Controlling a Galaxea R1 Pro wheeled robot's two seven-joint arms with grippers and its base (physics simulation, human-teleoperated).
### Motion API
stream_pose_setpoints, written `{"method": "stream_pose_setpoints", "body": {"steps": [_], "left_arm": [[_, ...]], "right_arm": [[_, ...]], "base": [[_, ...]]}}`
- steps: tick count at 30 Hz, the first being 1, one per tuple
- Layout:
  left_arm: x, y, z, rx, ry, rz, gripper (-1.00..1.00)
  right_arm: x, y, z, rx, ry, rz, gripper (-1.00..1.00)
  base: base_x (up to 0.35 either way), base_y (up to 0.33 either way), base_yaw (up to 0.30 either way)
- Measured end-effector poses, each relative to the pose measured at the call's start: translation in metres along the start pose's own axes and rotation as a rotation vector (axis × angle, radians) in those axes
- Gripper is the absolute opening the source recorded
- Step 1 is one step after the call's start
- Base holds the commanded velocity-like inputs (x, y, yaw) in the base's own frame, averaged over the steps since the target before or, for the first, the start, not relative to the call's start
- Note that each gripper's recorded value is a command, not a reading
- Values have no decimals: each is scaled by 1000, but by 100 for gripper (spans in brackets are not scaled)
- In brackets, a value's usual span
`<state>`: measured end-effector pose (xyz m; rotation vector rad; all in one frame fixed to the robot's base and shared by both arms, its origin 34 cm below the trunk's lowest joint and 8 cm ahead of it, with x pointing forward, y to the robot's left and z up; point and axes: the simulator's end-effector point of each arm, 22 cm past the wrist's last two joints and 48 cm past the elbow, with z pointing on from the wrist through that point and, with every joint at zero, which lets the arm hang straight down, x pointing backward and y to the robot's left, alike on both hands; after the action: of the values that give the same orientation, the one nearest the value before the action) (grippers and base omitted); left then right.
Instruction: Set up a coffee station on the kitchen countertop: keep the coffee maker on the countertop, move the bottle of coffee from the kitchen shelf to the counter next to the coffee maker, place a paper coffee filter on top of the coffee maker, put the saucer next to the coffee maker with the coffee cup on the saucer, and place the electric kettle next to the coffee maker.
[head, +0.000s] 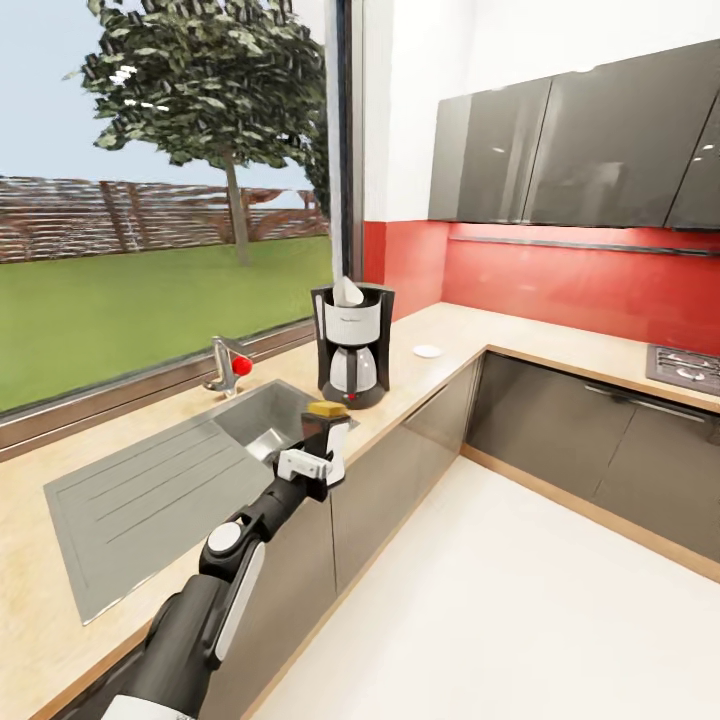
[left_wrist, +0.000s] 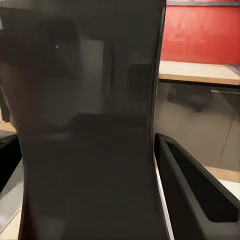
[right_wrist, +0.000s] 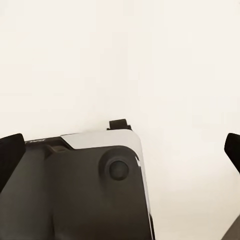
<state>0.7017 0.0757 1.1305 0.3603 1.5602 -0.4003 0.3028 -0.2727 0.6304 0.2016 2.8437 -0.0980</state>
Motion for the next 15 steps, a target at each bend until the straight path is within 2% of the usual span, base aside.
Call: {"method": "stream_pose_setpoints", "body": {"steps": [2, 6, 7, 8, 10, 13, 15], "left_arm": [[-2, 2, 1, -4, -1, 2, -100], [-11, 25, 2, -56, 1, 10, -100], [-25, 52, 9, -104, 10, 2, -100], [-45, 79, 7, -154, -18, 0, -100], [-49, 91, 8, -170, -6, 21, -100], [-55, 122, 12, -225, 17, 69, -100], [-51, 136, 16, -259, 39, 83, -100]], "right_arm": [[0, 0, 0, 0, 0, -1, 100], [1, 0, 0, -1, 2, -3, 100], [1, 0, 0, 0, 3, -3, 100], [1, 0, 0, 0, 2, -4, 100], [1, 0, 0, 0, 2, -4, 100], [2, 0, 0, 0, 4, -5, 100], [2, 0, 0, 0, 4, -6, 100]], "base": [[0, 0, -1], [0, 0, 0], [0, 0, 0], [0, 0, 0], [0, 0, 0], [0, 0, 0], [0, 0, 0]]}}
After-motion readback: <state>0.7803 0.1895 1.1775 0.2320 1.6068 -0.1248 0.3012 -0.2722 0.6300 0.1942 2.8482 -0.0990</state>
